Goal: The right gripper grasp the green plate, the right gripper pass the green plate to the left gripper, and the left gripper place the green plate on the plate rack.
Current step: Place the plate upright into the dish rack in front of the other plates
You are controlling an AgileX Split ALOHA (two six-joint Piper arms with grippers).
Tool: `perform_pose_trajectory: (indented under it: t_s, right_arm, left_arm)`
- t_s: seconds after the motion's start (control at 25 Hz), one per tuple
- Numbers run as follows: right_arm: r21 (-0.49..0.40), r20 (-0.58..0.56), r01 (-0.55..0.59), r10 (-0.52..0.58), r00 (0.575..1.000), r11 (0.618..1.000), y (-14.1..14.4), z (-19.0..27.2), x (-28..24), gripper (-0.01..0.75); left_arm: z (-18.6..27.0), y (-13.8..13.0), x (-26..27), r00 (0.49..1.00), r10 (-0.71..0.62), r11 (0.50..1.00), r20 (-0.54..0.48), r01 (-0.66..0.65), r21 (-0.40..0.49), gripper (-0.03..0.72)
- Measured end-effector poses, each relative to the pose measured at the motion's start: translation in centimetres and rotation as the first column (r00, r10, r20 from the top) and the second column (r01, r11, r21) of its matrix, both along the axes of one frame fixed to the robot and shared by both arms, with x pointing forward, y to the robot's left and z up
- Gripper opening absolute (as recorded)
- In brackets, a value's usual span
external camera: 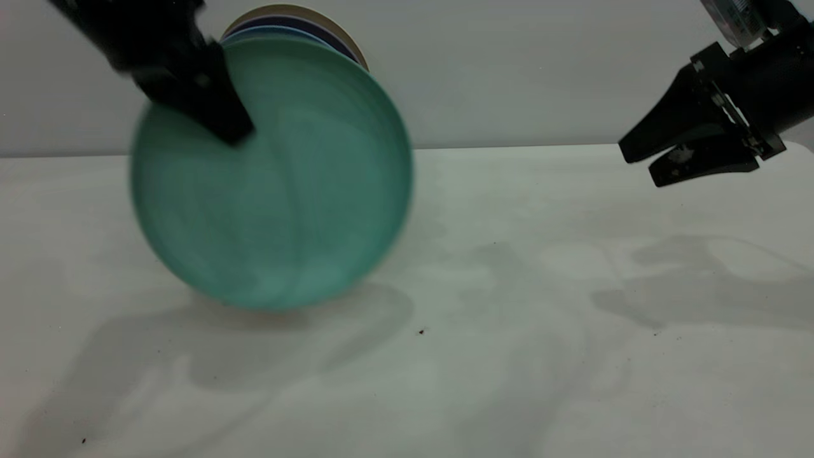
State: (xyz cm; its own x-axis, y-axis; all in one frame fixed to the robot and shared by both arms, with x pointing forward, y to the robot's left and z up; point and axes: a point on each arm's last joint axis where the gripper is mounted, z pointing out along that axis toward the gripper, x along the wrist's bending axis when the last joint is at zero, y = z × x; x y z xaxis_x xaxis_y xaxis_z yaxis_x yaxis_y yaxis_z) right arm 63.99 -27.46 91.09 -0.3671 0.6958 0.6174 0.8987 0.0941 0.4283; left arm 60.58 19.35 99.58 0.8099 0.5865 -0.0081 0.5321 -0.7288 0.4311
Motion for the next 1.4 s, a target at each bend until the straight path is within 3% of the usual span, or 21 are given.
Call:
perform_pose_trajectory:
  t_s: [0.12,0.24,0.48,0.88,1.16,1.4]
  right_arm:
    - [-0.026,-0.009,-0.006,0.006,1.0,1.0,-0.2,-0.2,-0.1,0.559]
    - [-0.029,-0.013,-0.002,0.002,1.0,1.0,-0.2,-0.2,-0.1,0.556]
    - [-0.04,-0.017,-0.01,0.009,1.0,0.999,-0.2,-0.3,-0.2,0.554]
    - [-0.042,-0.018,-0.01,0.009,1.0,0.999,-0.3,-0.3,-0.2,0.554]
    - [-0.043,-0.018,-0.012,0.011,1.0,0.999,-0.3,-0.3,-0.2,0.554]
    - [-0.044,-0.019,-0.012,0.011,1.0,0.999,-0.3,-0.3,-0.2,0.554]
  left_arm:
    - [2.5,0.4,1.3,0.987,-0.123,0.988,0.105,0.112,0.106,0.134]
    - [4.1,0.4,1.9,0.934,-0.303,0.944,0.189,0.266,0.196,0.134]
    - [4.5,0.3,2.0,0.83,-0.513,0.847,0.219,0.447,0.29,0.134]
    - [4.7,0.4,2.6,0.827,-0.491,0.858,0.274,0.404,0.316,0.134]
    - [4.4,1.2,2.9,0.848,-0.472,0.846,0.242,0.358,0.396,0.134]
    - [3.3,1.3,3.5,0.858,-0.458,0.849,0.234,0.343,0.403,0.134]
